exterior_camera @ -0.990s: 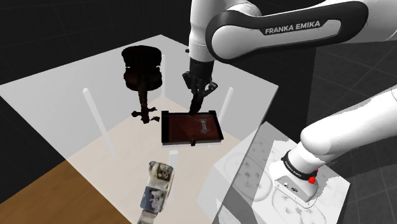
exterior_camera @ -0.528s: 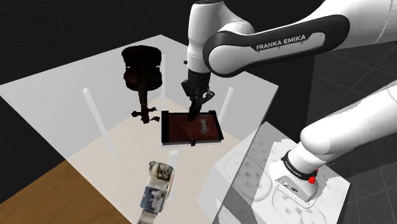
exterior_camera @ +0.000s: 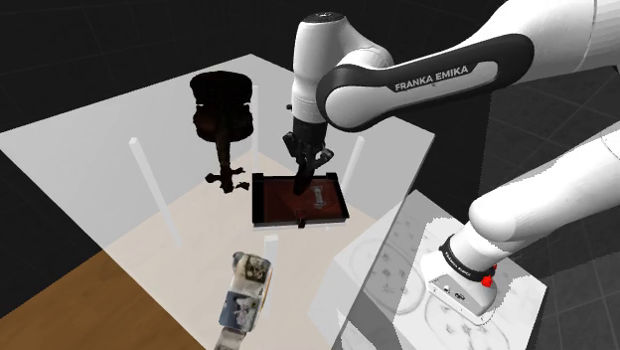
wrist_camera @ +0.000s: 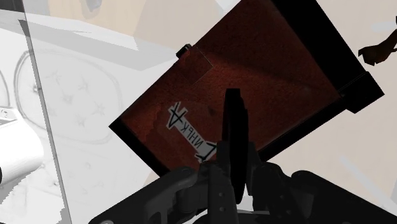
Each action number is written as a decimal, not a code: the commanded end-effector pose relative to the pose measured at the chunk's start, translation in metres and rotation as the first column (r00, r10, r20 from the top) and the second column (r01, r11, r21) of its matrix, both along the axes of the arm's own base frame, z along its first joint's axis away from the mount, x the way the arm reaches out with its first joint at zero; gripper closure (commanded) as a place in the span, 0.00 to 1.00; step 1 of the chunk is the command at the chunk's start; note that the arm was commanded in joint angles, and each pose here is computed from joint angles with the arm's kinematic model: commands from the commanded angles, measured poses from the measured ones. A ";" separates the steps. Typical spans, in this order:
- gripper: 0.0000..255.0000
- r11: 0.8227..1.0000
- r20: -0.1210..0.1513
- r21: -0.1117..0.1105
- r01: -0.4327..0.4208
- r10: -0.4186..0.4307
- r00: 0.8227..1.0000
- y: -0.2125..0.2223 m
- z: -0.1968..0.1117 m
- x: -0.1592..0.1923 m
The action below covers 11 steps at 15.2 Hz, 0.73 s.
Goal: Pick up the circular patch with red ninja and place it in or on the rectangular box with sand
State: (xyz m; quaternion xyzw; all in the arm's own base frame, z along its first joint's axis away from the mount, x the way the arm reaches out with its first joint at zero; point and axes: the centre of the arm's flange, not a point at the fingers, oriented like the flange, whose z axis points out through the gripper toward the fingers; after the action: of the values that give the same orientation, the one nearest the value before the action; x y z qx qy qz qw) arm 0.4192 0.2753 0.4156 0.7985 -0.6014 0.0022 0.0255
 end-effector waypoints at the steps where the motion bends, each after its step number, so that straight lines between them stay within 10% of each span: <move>1: 1.00 1.000 0.000 0.000 0.000 0.000 1.000 0.000 0.000 0.000; 2: 1.00 1.000 0.000 0.000 0.000 0.000 1.000 0.000 0.000 0.000; 3: 0.00 1.000 0.000 0.000 0.000 0.000 1.000 0.000 0.000 0.000; 11: 0.00 1.000 0.000 0.000 0.000 0.000 1.000 0.002 0.039 0.001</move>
State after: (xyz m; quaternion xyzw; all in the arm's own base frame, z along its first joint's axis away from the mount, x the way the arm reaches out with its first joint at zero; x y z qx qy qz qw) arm 0.4181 0.2753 0.4430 0.7984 -0.6016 0.0028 0.0247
